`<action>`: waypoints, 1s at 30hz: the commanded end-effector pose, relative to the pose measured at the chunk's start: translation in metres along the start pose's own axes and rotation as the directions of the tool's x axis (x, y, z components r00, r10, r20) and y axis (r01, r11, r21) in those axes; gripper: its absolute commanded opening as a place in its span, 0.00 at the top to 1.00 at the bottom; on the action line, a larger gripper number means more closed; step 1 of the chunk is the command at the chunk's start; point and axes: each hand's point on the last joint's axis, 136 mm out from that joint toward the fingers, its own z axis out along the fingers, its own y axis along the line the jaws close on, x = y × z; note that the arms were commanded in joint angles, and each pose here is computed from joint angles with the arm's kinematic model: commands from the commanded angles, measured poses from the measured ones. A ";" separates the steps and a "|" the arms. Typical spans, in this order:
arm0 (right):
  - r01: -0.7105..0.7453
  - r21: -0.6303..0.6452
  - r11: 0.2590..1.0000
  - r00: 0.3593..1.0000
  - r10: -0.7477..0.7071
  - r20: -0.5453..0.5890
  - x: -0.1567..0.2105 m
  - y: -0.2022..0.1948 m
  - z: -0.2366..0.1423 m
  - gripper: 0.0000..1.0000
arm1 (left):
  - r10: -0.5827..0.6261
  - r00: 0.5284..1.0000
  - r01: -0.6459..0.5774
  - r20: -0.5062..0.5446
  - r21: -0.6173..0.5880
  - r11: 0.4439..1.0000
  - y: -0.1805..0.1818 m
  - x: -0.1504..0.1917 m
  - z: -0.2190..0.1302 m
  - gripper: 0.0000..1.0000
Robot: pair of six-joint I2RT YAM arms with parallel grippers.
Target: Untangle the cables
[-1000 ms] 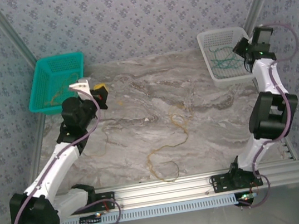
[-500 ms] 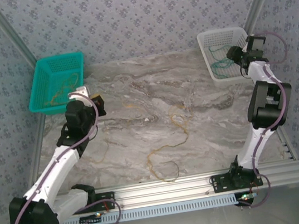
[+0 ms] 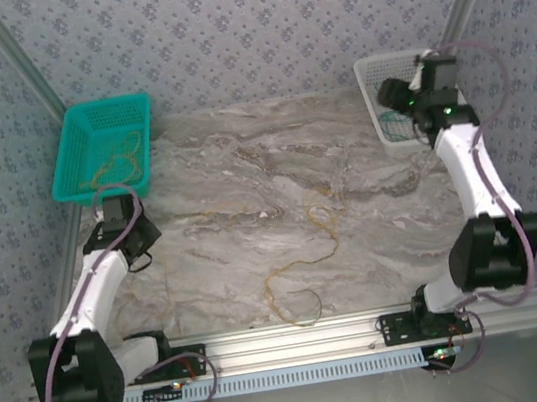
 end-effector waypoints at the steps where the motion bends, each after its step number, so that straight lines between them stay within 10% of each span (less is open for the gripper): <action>1: 0.037 -0.015 0.999 0.997 -0.038 -0.067 0.045 0.014 0.003 0.32 | -0.023 0.988 0.014 -0.152 -0.058 0.998 0.014 0.033 0.005 1.00; 10: 0.086 -0.046 0.995 0.971 -0.094 -0.219 0.116 0.025 0.030 0.32 | 0.010 0.959 -0.057 -0.283 -0.158 0.986 0.023 0.075 0.035 0.76; 13: 0.080 -0.059 0.995 0.969 -0.092 -0.231 0.122 0.027 0.037 0.32 | 0.023 0.956 -0.077 -0.292 -0.177 0.981 0.017 0.085 0.037 0.42; 17: 0.064 -0.088 0.994 0.967 -0.084 -0.241 0.124 0.033 0.040 0.32 | 0.012 0.950 -0.089 -0.312 -0.234 0.968 0.027 0.100 0.033 0.22; 24: 0.057 -0.102 0.993 0.961 -0.082 -0.262 0.130 0.034 0.046 0.33 | -0.050 0.963 -0.033 -0.266 -0.299 0.954 0.050 0.108 0.008 0.01; 30: 0.031 -0.129 0.991 0.958 -0.066 -0.278 0.135 0.036 0.052 0.32 | -0.062 0.960 -0.020 -0.273 -0.288 0.957 0.052 0.114 0.028 0.09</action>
